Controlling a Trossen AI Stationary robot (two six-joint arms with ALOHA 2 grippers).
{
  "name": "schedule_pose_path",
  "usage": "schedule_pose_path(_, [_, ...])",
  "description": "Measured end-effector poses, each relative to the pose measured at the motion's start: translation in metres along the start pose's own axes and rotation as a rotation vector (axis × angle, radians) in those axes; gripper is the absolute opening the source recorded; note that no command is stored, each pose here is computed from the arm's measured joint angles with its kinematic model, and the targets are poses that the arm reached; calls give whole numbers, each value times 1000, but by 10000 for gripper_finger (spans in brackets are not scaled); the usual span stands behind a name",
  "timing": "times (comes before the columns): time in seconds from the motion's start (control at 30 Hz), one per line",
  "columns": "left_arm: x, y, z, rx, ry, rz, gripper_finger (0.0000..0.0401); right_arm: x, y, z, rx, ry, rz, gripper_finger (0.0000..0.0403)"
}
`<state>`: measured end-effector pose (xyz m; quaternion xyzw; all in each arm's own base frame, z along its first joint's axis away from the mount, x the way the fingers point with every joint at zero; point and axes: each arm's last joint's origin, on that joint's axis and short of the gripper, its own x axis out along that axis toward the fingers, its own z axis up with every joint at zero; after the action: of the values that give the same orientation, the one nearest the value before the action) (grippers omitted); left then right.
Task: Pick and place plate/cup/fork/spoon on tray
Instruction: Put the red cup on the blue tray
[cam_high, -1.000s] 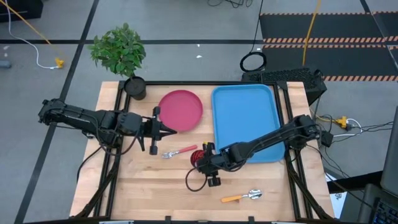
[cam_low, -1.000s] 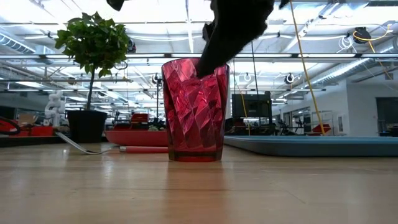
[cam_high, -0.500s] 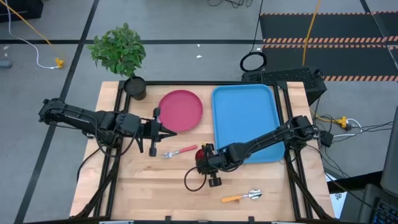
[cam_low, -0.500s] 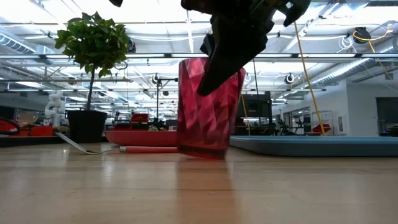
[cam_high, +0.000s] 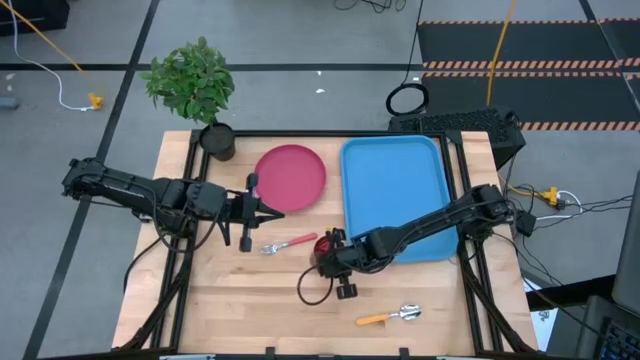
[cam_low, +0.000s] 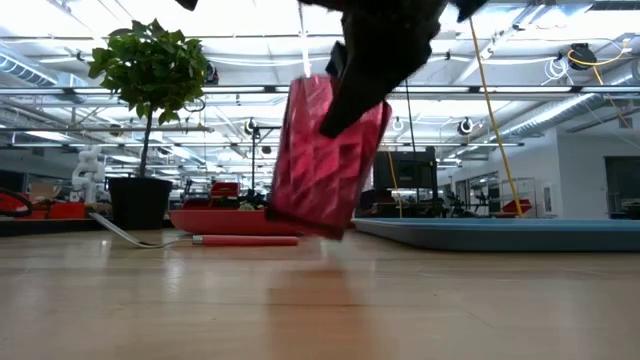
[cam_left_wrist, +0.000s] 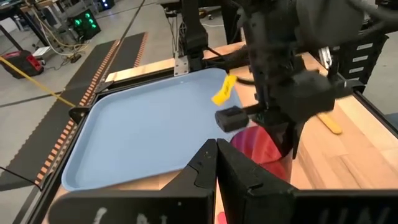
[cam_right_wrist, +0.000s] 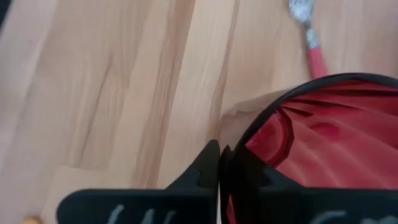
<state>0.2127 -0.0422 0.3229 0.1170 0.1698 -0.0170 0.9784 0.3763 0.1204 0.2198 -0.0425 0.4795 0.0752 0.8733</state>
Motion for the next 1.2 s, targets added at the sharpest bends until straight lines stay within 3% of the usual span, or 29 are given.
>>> schedule_pose_path(0.1, [0, 0, 0, 2, 0, 0, 10, -17, -1, 1, 19, -8, -6, 4])
schedule_pose_path(0.3, [0, 0, 0, 10, 1, 1, 10, -60, -8, -2, 33, -27, -123, 4])
schedule_pose_path(0.5, [0, 0, 0, 26, -1, 1, 10, -103, -28, -9, 75, -31, -180, 4])
schedule_pose_path(0.8, [0, 0, 0, 19, -1, 2, 10, -154, -86, -33, 214, 44, -285, 4])
schedule_pose_path(1.2, [0, 0, 0, 51, 1, 2, 10, -181, -172, -68, 358, 174, -436, 4])
